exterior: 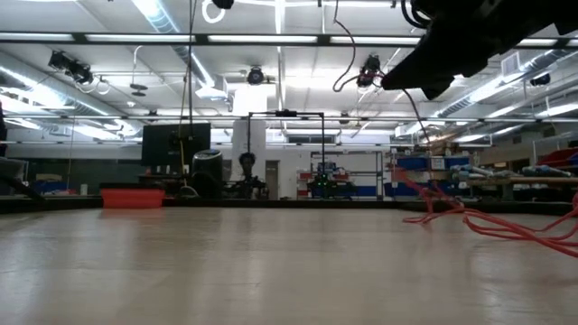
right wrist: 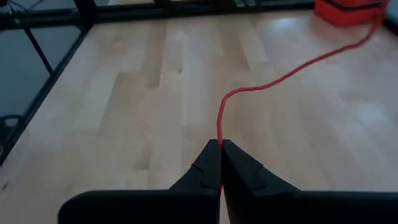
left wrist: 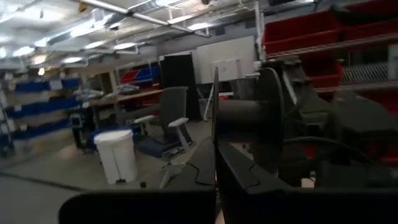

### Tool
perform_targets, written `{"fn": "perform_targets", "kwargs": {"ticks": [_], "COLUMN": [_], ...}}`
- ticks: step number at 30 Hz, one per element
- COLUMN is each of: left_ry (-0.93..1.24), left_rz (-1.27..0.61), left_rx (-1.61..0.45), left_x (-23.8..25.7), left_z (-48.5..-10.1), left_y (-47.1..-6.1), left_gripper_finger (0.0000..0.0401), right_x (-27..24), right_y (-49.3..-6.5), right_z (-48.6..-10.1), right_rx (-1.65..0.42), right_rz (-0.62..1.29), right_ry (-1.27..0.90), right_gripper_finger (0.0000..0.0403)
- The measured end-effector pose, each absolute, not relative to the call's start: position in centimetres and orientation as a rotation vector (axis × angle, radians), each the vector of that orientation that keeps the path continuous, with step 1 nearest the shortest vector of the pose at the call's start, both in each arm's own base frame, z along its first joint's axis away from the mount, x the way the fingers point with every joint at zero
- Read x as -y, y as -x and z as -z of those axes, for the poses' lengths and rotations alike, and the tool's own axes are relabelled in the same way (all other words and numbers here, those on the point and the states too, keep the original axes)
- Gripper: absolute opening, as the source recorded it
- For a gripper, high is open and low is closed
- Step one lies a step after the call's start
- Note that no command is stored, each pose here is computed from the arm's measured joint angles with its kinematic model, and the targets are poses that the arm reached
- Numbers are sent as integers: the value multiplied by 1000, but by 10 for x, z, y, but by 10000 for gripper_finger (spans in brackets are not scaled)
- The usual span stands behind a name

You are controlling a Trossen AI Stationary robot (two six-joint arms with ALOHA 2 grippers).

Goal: Coil cords
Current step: Coil the red wire onto the spool

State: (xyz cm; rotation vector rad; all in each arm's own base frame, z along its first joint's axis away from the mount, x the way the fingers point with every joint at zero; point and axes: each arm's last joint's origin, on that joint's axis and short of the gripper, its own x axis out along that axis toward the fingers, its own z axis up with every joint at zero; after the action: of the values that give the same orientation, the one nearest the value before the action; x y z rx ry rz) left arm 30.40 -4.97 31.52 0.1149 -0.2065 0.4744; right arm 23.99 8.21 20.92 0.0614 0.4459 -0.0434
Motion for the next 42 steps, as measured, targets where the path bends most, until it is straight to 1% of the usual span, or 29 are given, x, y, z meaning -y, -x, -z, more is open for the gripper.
{"fn": "perform_targets", "kwargs": {"ticks": [3, 10, 14, 20, 27, 32, 35, 38, 42], "left_ry": [-55, -112, -225, -385, -531, -548, -567, -609, -613], "left_rz": [-516, -733, -773, -830, -819, -852, -845, -834, -830], "left_rx": [197, 21, -93, -255, -392, -417, -438, -471, -474], "left_x": [44, 27, 18, 10, 9, 8, 8, 8, 8], "left_z": [-311, -289, -278, -268, -259, -258, -256, -255, -254], "left_y": [-307, -314, -316, -315, -313, -312, -311, -311, -311], "left_gripper_finger": [3, 3, 3, 3, 3, 3, 3, 3, 3], "right_x": [-83, -87, -92, -94, -102, -111, -116, -119, -121], "right_y": [-244, -260, -271, -274, -268, -258, -249, -239, -222], "right_z": [-207, -201, -205, -214, -238, -262, -276, -288, -304], "right_rx": [-432, -469, -495, -517, -435, -352, -291, -240, -171], "right_rz": [46, -43, -117, -159, -213, -276, -282, -269, -193], "right_ry": [-63, -79, -76, -78, -56, -28, -7, 14, 39], "right_gripper_finger": [1, 0, 0, 0, 1, 1, 1, 1, 1]}}
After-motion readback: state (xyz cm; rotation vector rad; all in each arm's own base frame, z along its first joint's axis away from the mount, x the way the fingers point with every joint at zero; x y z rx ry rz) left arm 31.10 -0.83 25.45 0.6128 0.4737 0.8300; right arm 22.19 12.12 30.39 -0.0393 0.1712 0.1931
